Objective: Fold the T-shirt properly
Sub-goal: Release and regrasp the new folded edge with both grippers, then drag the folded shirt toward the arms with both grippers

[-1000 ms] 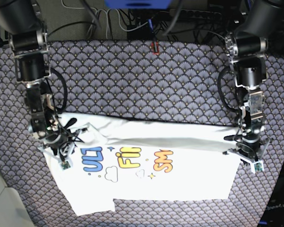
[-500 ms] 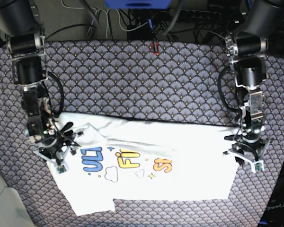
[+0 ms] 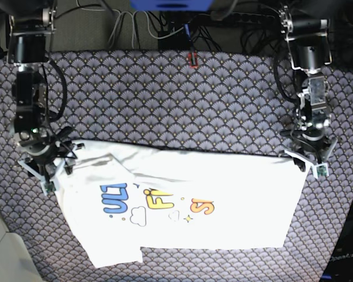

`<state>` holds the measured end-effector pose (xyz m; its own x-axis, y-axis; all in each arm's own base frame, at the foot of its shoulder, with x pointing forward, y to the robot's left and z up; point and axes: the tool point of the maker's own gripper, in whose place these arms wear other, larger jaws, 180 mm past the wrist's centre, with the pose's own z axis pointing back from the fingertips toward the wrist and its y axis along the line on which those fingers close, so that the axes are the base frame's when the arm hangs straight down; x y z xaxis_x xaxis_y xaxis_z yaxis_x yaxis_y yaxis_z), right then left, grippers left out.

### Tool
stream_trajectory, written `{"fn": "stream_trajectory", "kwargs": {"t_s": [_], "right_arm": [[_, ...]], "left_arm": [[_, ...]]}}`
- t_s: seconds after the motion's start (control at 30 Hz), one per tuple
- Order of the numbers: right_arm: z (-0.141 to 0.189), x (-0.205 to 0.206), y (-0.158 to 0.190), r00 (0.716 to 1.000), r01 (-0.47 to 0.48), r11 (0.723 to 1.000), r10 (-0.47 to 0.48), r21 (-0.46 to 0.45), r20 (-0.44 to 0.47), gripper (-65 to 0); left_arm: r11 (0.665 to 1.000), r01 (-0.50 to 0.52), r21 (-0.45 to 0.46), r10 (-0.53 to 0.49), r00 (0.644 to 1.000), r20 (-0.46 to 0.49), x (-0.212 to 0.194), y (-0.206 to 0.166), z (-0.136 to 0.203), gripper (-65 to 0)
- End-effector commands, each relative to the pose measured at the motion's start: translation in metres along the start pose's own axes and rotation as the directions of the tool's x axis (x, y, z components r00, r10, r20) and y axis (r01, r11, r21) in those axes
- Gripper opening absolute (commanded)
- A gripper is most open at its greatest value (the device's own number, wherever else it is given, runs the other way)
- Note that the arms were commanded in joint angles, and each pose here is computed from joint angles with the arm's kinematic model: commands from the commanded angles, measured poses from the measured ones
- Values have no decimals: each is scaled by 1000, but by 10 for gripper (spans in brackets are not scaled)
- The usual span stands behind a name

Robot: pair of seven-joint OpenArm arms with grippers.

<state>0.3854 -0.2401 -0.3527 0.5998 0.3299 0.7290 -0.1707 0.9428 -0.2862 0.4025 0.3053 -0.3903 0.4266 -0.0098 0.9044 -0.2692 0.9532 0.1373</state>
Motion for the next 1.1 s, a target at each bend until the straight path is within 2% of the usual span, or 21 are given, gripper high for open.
{"fn": "stream_trajectory", "kwargs": {"t_s": [0.0,0.3,0.63,0.8,0.93,1.0,1.07], "right_arm": [[6,14,-13,998,2,1000,-1,-28,55,-298],[14,-19,-32,999,45,996,-45,-72,3,-298],[14,-32,-28,998,51,997,-53,-63,-23,-298],[5,-53,-25,994,74,996,-77,-52,-78,-298],[2,-55,-26,995,81,996,-83,-49,-54,-300],[2,-56,-25,995,81,996,-83,-48,-51,-314],[2,-56,-25,995,81,996,-83,-48,-51,-369]], "left_arm": [[1000,-4,7,3,995,95,31,2,-1,-387],[998,-45,50,42,997,64,13,22,4,-387],[998,-41,54,37,997,64,13,24,4,-389],[998,-41,54,38,997,66,14,24,4,-389],[998,-40,56,37,997,66,14,25,4,-389],[998,-40,56,37,997,66,14,25,4,-390],[998,-40,56,37,997,66,14,25,4,-391]]}}
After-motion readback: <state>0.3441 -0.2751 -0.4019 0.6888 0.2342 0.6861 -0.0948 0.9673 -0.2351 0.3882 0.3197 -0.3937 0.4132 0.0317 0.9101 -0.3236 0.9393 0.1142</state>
